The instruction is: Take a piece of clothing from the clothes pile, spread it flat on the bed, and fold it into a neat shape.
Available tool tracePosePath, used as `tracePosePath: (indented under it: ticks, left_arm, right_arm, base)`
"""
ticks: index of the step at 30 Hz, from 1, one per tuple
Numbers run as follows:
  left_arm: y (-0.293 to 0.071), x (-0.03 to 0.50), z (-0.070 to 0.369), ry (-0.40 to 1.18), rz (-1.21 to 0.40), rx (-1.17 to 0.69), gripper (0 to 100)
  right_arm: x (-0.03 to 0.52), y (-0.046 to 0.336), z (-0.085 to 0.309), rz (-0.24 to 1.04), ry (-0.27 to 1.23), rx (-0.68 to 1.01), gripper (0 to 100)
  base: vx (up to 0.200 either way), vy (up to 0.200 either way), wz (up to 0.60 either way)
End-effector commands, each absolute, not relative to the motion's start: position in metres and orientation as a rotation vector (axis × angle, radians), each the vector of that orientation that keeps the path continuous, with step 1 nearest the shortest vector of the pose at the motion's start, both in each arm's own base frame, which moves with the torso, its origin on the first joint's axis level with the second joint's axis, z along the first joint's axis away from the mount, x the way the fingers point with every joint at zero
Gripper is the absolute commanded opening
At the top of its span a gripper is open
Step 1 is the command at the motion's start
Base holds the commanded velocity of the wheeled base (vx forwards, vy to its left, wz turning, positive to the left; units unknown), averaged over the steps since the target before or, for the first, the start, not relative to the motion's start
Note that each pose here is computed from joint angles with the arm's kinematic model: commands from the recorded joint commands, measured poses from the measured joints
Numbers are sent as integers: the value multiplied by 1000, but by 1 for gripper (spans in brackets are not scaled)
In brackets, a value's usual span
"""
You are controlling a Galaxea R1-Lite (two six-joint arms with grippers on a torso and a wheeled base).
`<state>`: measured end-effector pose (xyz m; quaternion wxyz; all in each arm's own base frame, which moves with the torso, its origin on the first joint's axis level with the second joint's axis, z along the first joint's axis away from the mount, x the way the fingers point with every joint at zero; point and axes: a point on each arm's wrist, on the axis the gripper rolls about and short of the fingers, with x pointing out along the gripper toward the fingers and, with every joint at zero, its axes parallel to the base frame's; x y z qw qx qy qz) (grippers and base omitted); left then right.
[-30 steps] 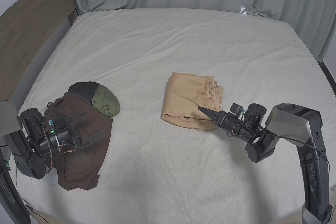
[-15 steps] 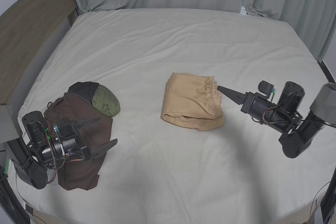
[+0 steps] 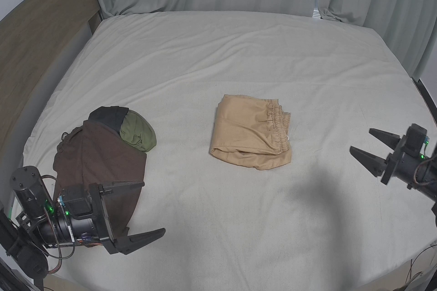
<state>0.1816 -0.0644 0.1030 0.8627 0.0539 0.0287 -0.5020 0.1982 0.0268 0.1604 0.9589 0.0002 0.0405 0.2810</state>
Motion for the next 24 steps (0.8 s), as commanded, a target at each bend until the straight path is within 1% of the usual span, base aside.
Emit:
tracePosePath:
  ticks: [1,8,12,14,17,20,22,24]
  left_arm:
    - [-62,150,125,-36,-1079,144,100]
    - [-55,131,131,-20,-1057,156,100]
    - [-47,108,136,-18,-1018,184,100]
    - [-45,100,137,-20,-1008,189,100]
    - [-38,79,139,-38,-1001,195,100]
    - [-34,70,139,-48,-983,198,100]
    - [-29,57,136,-50,-950,197,100]
    - [-25,48,134,-46,-929,196,100]
  right_arm:
    - [122,10,164,476,17,-87,100]
    - [69,10,157,454,-22,-91,100]
    - [36,9,144,438,-68,-101,100]
    - [29,9,140,436,-80,-100,100]
    - [14,10,128,435,-103,-61,100]
    - [6,10,123,429,-105,-29,100]
    - [-5,9,114,410,-104,20,100]
    - [-11,9,108,407,-97,31,100]
  base:
    - [0,0,0]
    - [0,0,0]
    - [0,0,0]
    - [0,0,0]
    - [0,0,0]
    - [0,0,0]
    - [0,0,0]
    - [0,0,0]
